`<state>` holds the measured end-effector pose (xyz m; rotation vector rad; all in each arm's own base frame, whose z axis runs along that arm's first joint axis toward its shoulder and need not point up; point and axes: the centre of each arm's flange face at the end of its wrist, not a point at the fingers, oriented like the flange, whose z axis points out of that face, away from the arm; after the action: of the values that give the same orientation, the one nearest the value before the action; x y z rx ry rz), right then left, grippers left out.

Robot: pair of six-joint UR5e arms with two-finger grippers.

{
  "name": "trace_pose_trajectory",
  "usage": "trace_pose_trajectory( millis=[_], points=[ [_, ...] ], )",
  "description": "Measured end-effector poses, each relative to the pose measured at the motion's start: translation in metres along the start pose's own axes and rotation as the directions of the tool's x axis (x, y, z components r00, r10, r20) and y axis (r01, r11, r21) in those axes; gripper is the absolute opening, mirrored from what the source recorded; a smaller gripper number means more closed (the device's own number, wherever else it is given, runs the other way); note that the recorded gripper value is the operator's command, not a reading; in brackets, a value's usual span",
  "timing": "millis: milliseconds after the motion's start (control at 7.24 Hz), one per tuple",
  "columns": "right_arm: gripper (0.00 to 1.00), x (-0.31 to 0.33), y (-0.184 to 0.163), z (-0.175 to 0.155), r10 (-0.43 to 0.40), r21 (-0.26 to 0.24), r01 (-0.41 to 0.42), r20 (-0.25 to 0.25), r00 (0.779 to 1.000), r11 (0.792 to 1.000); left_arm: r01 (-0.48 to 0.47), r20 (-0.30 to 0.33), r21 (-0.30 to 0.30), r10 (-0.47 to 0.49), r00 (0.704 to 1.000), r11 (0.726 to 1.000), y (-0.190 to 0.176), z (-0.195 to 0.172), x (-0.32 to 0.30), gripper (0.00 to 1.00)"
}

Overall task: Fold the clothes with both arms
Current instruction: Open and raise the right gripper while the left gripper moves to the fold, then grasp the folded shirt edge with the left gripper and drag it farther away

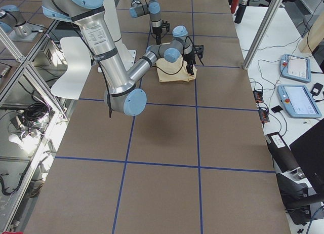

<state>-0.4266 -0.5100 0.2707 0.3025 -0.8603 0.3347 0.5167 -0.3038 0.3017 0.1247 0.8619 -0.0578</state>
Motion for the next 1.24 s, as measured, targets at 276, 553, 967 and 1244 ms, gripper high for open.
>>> trace_pose_trajectory(
  millis=[276,553,967,1244],
  points=[
    [1.00,0.000,0.000,0.000,0.000,0.001,0.000,-0.001,1.000,1.000,-0.008,-0.010,-0.008,0.008,1.000,1.000,0.006,0.005,0.003,0.30],
    [1.00,0.000,0.000,0.001,-0.001,0.001,0.001,-0.002,1.000,1.000,-0.015,-0.023,-0.016,0.014,1.000,1.000,0.012,0.009,0.006,0.00],
    [1.00,0.000,0.000,0.002,-0.002,0.002,0.002,-0.001,1.000,1.000,-0.032,-0.016,-0.003,0.032,0.999,0.999,0.003,0.004,-0.003,0.00],
    [1.00,-0.001,0.001,0.003,-0.002,0.002,0.002,0.001,1.000,1.000,-0.081,0.043,0.063,0.079,0.996,0.995,-0.049,-0.001,-0.040,0.00]
  ],
)
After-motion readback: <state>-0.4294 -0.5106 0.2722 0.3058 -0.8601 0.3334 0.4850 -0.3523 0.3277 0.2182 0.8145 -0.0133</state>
